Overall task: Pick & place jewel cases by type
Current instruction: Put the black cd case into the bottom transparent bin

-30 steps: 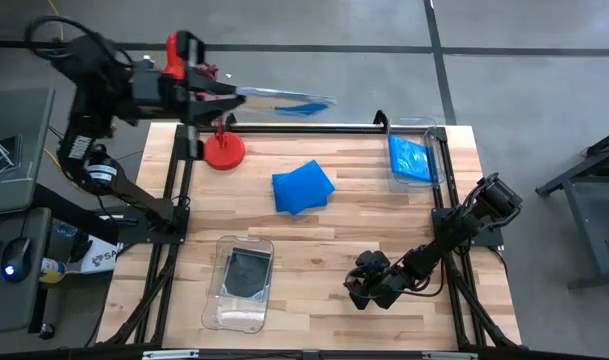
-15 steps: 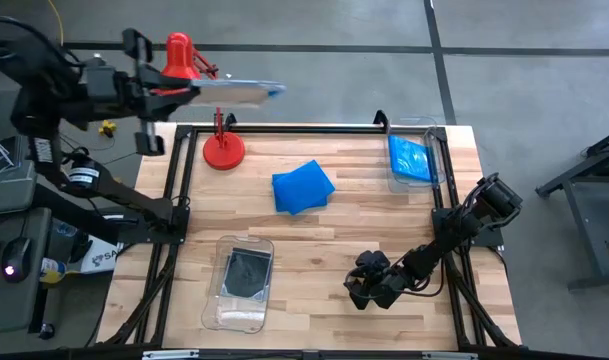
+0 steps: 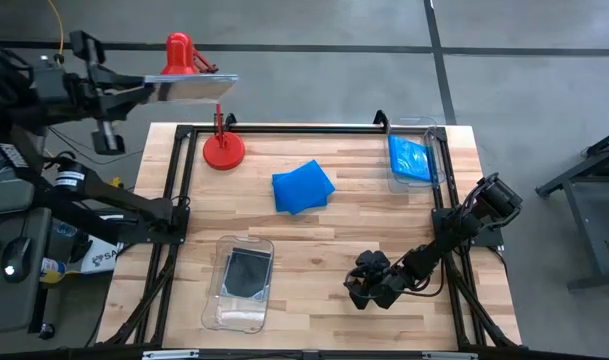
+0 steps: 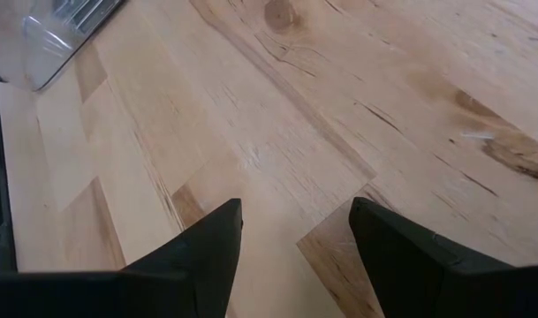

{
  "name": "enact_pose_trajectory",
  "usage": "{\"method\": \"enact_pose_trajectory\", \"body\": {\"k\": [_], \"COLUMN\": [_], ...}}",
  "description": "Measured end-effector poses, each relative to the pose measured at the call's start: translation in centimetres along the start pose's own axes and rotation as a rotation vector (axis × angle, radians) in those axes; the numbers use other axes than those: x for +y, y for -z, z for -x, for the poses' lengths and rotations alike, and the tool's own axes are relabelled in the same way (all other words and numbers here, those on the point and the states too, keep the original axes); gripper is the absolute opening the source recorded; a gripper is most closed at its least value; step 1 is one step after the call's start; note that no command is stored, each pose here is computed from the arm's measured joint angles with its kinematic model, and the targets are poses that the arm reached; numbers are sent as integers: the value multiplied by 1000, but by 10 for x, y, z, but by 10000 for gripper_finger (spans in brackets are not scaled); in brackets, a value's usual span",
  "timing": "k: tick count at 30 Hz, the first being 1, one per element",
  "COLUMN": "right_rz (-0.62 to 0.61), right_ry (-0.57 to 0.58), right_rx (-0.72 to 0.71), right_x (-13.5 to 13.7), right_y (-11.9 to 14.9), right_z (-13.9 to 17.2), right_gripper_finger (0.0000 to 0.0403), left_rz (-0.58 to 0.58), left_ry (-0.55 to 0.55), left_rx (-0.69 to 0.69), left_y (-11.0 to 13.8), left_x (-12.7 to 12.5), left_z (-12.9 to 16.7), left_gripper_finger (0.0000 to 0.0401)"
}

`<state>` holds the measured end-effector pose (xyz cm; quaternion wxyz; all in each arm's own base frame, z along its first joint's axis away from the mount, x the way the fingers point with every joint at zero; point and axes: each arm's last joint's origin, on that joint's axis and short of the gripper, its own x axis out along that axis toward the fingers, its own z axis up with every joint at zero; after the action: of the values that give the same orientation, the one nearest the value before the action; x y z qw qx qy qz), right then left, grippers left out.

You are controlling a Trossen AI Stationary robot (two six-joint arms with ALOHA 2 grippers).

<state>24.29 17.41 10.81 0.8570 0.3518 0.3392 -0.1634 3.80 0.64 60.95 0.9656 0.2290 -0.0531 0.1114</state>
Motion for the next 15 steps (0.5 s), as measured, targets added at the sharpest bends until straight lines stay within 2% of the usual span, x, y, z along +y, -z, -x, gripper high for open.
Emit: {"method": "enact_pose_trajectory", "body": {"k": [9,15], "right_rz": [-41,-119], "right_ry": [3,17], "right_rx": [-3,-46], "right_x": [0,-1], "right_y": [0,-1], "right_z": [0,0], "right_gripper_finger": [211,211], "left_rz": [3,0], "left_ry": [-23,39], "left_rx": [-20,-41], "left_y": [1,2], "left_x": [5,3], "left_z": [41,51], "left_gripper_finger": [30,30]}}
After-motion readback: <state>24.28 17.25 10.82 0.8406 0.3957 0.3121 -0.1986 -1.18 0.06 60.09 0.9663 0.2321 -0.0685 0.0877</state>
